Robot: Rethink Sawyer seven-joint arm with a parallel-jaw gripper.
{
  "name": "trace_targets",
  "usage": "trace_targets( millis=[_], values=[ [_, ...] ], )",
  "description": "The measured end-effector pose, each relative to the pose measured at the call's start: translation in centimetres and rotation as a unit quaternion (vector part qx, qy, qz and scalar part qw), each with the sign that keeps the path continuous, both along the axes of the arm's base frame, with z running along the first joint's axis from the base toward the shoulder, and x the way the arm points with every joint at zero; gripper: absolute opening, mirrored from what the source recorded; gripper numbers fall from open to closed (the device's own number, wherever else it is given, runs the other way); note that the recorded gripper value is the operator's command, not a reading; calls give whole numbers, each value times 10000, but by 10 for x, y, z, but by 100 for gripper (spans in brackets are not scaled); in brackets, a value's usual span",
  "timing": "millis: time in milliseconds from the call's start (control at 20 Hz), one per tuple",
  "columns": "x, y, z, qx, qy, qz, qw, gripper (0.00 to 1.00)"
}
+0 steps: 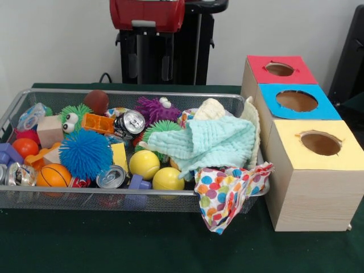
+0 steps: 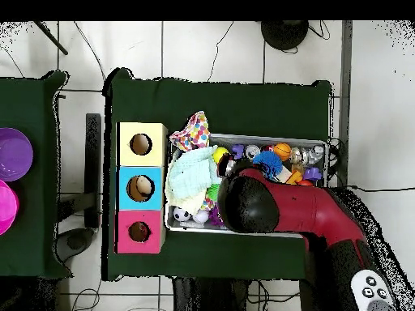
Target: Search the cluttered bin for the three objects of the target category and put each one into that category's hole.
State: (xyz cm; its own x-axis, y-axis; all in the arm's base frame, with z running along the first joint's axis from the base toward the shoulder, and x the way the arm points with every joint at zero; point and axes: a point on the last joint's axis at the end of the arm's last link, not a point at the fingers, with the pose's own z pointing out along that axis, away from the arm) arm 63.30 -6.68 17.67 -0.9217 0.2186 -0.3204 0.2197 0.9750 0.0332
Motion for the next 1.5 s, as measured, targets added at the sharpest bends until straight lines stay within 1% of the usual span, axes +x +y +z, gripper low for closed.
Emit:
trace_targets(
  millis=[100, 250, 300, 350, 450, 550, 700, 750, 850, 900, 950, 1250, 1400, 1500],
  values=[
    [0, 1, 0, -6, 65, -8, 10000, 100],
    [2, 5, -3, -23, 319, 6, 9995, 100],
    [5, 6, -7, -22, 447, 13, 9990, 100],
    [7, 7, -8, -21, 503, 14, 9987, 100],
    [17, 9, -16, -22, 652, 18, 9979, 100],
    [31, 10, -26, -18, 727, 22, 9973, 100],
    [51, 10, -39, -20, 694, 12, 9976, 100],
    [64, 8, -47, -30, 646, -9, 9979, 100],
    [73, 5, -52, -42, 607, -33, 9981, 100],
    [82, 0, -57, -65, 563, -66, 9984, 100],
    [87, -3, -59, -82, 532, -92, 9985, 100],
    [111, -27, -63, -197, 373, -242, 9988, 100],
    [120, -40, -58, -285, 350, -330, 9984, 100],
    [124, -49, -52, -352, 379, -384, 9979, 100]
  ],
)
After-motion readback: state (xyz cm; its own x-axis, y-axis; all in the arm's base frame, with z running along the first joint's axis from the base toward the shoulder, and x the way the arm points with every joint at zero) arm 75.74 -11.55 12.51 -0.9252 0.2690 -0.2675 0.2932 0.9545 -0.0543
